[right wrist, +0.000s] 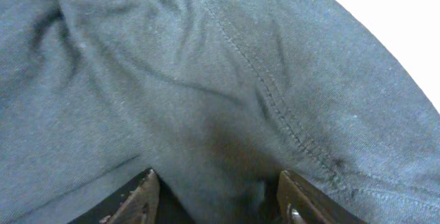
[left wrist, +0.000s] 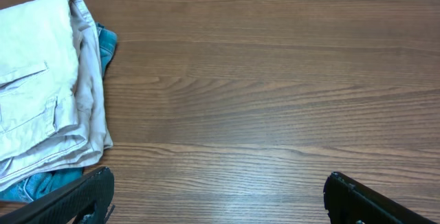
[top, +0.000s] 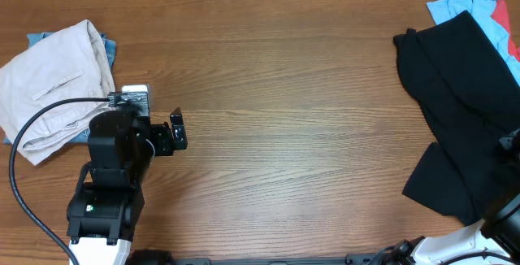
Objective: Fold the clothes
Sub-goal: 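Reach the right gripper to the black shirt and grasp it, then drag the black shirt with the right gripper to table center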
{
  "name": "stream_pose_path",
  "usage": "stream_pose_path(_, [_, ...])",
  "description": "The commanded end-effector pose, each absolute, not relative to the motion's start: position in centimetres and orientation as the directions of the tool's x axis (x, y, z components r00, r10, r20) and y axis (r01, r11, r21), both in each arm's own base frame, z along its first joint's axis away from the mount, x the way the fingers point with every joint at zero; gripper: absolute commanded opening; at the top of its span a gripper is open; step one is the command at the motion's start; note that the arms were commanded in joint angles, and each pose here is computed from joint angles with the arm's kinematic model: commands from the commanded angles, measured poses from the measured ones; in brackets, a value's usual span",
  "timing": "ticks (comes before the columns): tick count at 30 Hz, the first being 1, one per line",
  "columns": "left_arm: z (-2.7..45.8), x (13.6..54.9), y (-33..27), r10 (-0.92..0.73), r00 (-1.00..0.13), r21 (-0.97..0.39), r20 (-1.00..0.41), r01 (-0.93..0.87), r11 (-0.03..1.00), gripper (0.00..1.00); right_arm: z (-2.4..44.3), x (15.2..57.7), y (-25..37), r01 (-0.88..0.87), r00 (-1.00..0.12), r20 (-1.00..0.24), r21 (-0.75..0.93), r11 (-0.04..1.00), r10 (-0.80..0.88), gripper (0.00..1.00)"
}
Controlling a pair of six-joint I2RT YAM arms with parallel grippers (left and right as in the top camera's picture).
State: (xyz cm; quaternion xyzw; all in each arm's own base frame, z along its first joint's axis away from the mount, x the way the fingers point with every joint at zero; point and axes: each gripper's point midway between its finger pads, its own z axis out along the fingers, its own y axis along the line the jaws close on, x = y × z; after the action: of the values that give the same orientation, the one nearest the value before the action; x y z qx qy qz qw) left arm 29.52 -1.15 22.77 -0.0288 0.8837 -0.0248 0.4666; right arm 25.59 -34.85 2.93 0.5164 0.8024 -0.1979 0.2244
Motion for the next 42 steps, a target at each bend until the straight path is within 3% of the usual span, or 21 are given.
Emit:
stream_pose_path(1, [24.2,29.8,-1.0,-0.086,-0.533,-0.082,-0.842,-0.033,0.996,1.0,3.4,25.2,-35.9,0.929,-0.347,-0.588,-0.112,0.351,0.73,0.57])
stream_pose_path(7, [24.2,29.8,-1.0,-0.086,-0.533,-0.082,-0.842,-0.033,0.996,1.0,3.6,25.2,-36.2,0.932,-0.339,-0.6,-0.108,0.347,0.725,0.43])
stream_pose_path(14, [24.3,29.9,-1.0,-0.087,-0.529,-0.082,-0.844,-0.032,0.996,1.0,3.6,25.3,-36.3,0.932,-0.337,-0.603,-0.106,0.347,0.723,0.04])
stream_pose_path(20, [24.4,29.9,-1.0,-0.087,-0.526,-0.082,-0.846,-0.032,0.996,1.0,6.1,27.5,-36.0,0.915,-0.327,-0.627,-0.023,0.402,0.707,0.04])
stream_pose_path(24, [24.6,30.1,-1.0,-0.087,-0.517,-0.083,-0.851,-0.031,0.996,1.0,13.7,32.4,-34.5,0.835,-0.328,-0.715,0.087,0.544,0.618,0.04])
stream_pose_path(27, [24.8,30.2,-1.0,-0.087,-0.51,-0.083,-0.856,-0.03,0.996,1.0,21.0,36.4,-30.0,0.714,-0.372,-0.772,0.116,0.69,0.515,0.04])
stream_pose_path(32, [24.7,30.2,-1.0,-0.087,-0.511,-0.083,-0.855,-0.031,0.996,1.0,26.2,40.6,-18.5,0.445,-0.488,-0.781,0.162,0.881,0.39,0.04])
stream_pose_path(37, [24.7,30.2,-1.0,-0.087,-0.511,-0.083,-0.855,-0.031,0.996,1.0,24.5,41.6,-3.7,0.14,-0.685,-0.695,0.172,0.975,0.221,0.04])
stream_pose_path(42, [24.7,30.2,-1.0,-0.088,-0.511,-0.084,-0.855,-0.03,0.996,1.0,20.4,39.3,9.1,-0.14,-0.825,-0.564,0.17,0.975,-0.02,0.04])
